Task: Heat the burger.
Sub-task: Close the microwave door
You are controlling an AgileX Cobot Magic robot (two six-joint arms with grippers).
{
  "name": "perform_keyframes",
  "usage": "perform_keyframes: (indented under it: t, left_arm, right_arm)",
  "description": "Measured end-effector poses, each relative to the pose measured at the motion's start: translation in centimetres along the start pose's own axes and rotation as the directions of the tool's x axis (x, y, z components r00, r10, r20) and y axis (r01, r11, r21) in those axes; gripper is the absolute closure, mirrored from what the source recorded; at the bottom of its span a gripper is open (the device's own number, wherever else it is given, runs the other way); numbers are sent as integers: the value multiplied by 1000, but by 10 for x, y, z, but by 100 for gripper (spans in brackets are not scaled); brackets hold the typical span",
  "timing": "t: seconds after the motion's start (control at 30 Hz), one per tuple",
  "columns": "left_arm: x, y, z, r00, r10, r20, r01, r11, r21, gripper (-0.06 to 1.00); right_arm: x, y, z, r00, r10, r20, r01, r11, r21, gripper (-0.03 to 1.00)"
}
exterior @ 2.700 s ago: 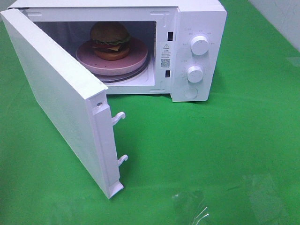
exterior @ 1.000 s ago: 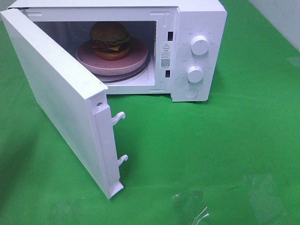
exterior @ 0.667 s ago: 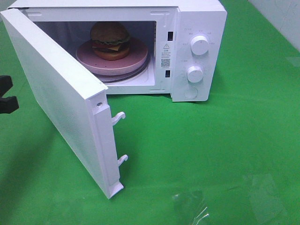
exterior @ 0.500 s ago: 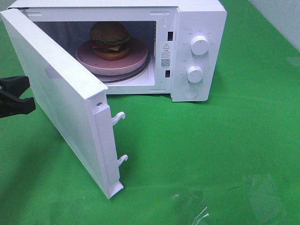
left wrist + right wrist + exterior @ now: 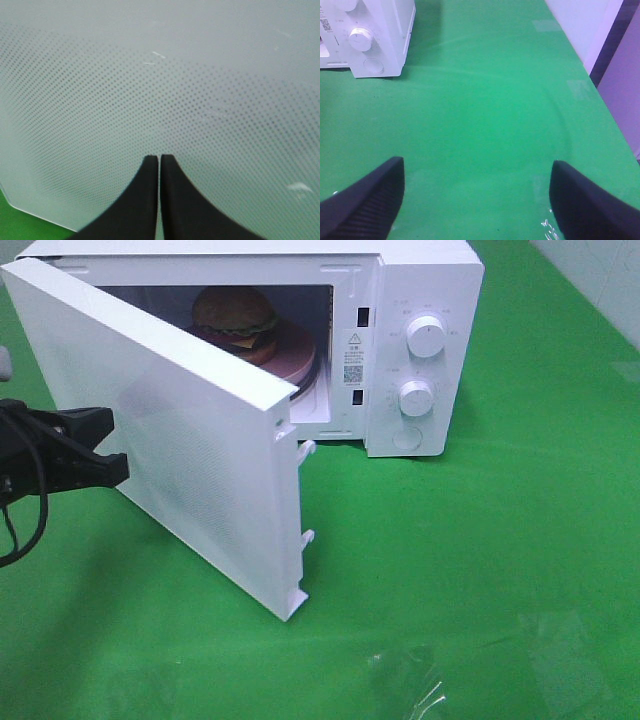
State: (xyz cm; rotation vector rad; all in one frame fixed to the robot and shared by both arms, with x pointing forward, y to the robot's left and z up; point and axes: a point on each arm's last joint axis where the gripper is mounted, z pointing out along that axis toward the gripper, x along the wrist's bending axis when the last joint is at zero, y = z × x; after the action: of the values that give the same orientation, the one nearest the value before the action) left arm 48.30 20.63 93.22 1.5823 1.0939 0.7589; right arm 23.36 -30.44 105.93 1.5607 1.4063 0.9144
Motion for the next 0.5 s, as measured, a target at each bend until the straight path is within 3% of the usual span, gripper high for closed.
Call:
perform_keyframes:
  t: [0.5]
  left_arm:
    - [-39,8,42,998,-8,65,8,1000,-10,94]
  right_arm:
    - [0,0,0,1000,0,0,0,1000,0,21]
